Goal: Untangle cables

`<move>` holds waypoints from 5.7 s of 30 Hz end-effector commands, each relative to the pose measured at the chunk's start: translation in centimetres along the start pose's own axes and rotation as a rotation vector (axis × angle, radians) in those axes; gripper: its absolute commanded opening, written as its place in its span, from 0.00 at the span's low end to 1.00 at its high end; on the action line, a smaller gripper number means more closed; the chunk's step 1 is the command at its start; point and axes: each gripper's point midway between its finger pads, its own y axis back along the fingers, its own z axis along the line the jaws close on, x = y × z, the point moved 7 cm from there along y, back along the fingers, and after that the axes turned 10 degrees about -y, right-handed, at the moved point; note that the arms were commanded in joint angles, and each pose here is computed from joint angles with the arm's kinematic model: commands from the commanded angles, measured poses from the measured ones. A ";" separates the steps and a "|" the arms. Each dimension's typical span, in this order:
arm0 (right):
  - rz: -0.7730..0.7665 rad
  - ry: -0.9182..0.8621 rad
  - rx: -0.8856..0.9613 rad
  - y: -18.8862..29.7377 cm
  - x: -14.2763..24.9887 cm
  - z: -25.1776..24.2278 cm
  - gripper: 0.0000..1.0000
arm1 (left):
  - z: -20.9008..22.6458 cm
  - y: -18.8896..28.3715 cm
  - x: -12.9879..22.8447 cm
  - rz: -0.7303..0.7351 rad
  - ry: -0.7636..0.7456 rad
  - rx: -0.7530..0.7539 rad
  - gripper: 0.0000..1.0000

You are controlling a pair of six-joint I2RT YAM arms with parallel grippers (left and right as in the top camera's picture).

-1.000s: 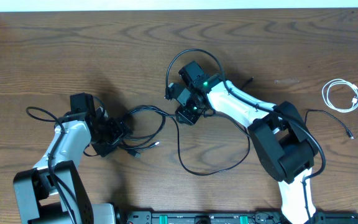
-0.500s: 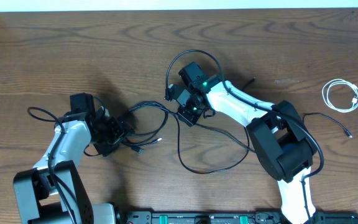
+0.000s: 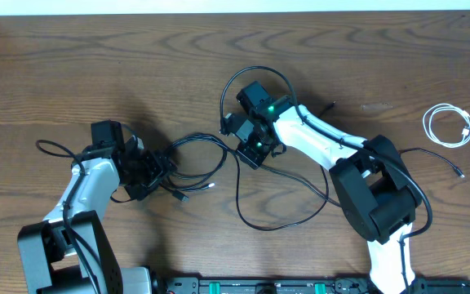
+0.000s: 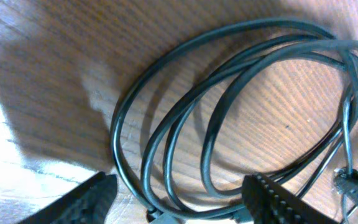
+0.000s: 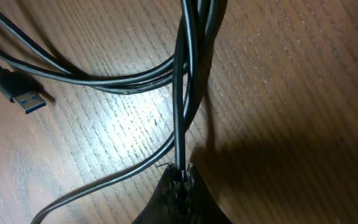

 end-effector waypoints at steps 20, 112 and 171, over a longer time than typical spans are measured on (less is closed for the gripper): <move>-0.016 0.039 -0.001 0.4 -0.3 1.8 0.01 | -3.3 -1.6 -0.2 -0.079 -0.023 -0.120 0.60; -0.056 -0.074 -0.014 7.3 1.1 -0.4 0.01 | 3.6 -0.6 -0.7 -0.066 0.313 -0.216 0.07; 0.050 0.144 0.395 -4.3 -0.3 -0.4 0.16 | 3.7 -0.5 0.5 0.027 0.176 -0.179 0.07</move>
